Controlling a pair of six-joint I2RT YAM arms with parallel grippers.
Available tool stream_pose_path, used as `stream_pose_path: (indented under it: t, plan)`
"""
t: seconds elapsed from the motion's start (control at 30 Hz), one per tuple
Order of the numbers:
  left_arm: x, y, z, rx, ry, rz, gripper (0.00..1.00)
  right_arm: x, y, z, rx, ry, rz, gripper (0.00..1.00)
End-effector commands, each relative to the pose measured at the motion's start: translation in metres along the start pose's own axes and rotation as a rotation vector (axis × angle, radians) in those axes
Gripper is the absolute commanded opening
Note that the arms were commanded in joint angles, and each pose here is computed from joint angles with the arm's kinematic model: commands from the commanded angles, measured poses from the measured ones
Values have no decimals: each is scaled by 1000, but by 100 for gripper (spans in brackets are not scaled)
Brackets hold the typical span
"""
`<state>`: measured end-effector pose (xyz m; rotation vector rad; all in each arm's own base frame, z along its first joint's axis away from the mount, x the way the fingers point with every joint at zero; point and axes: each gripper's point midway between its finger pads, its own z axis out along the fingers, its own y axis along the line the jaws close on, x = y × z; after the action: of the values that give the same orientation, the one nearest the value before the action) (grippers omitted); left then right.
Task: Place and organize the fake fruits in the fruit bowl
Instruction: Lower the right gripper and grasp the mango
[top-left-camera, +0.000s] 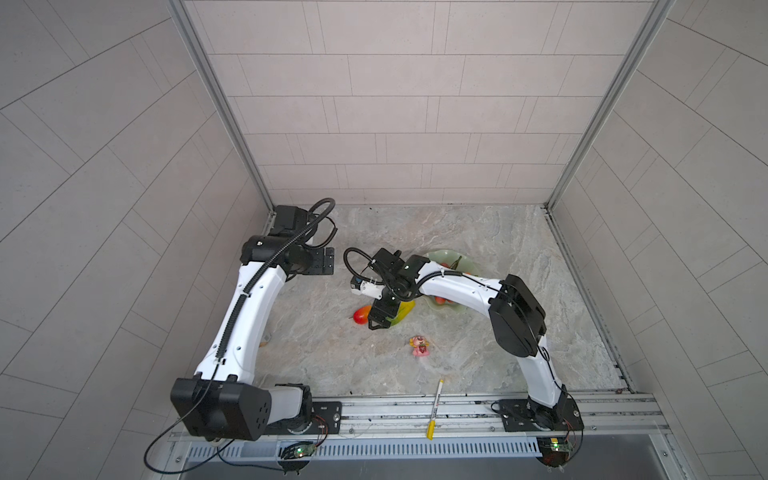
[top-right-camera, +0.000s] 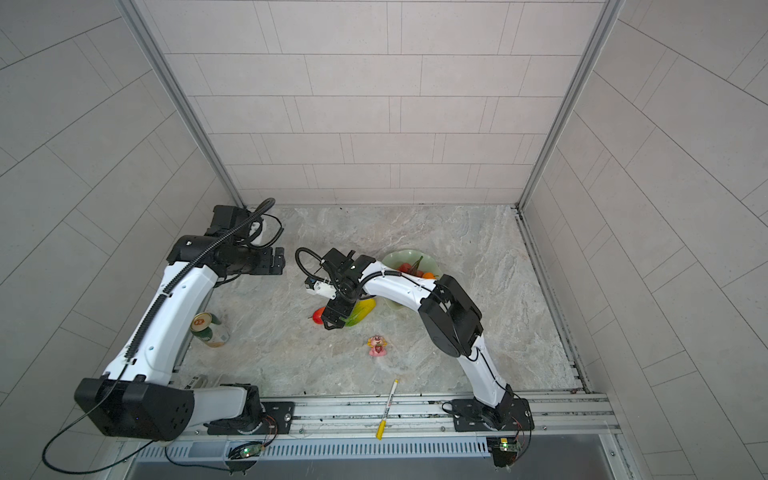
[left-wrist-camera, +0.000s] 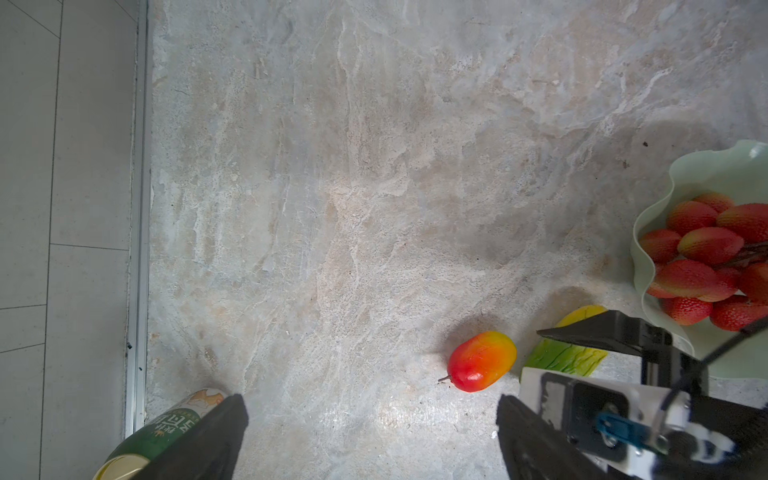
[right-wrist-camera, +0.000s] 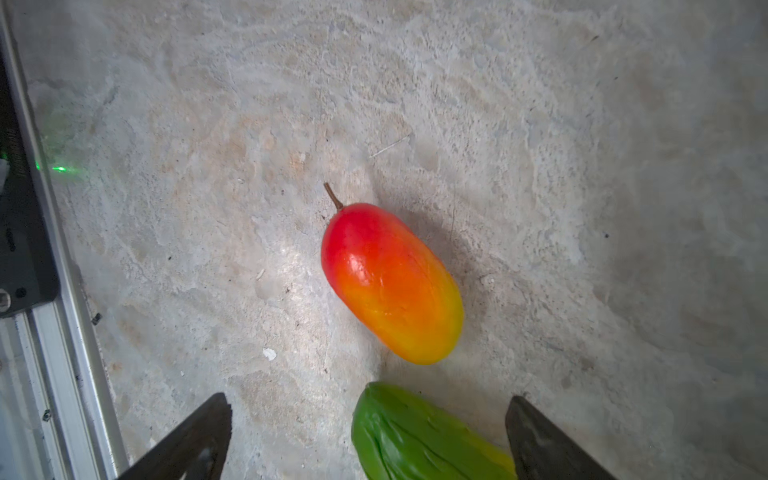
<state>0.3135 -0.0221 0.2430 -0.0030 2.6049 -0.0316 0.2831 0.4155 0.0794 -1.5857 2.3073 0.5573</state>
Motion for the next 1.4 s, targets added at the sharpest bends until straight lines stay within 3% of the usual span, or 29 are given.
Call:
stream_pose_path:
  t: [0.0, 0.23, 0.53, 0.7, 0.8, 1.13, 1.37]
  plan:
    - [-2, 3, -5, -18, -8, -9, 100, -15, 3, 10, -14, -43, -3, 94]
    - [-3, -1, -5, 5, -8, -3, 100, -25, -8, 33, 10, -106, 56, 86]
    - [-4, -3, -7, 16, -14, 0, 100, -18, -4, 51, -26, -58, 65, 73]
    - [-5, -5, -7, 27, -14, -1, 100, -13, -3, 53, -29, -43, 71, 44]
    - [-5, -6, -7, 31, -12, 2, 100, -14, -4, 51, -22, -43, 71, 42]
    - [-3, -6, -7, 33, -14, 4, 100, -30, -6, 20, 24, -85, 43, 30]
    - [-1, -9, -4, 50, -8, 6, 100, -46, -24, -50, 128, -158, 1, 15]
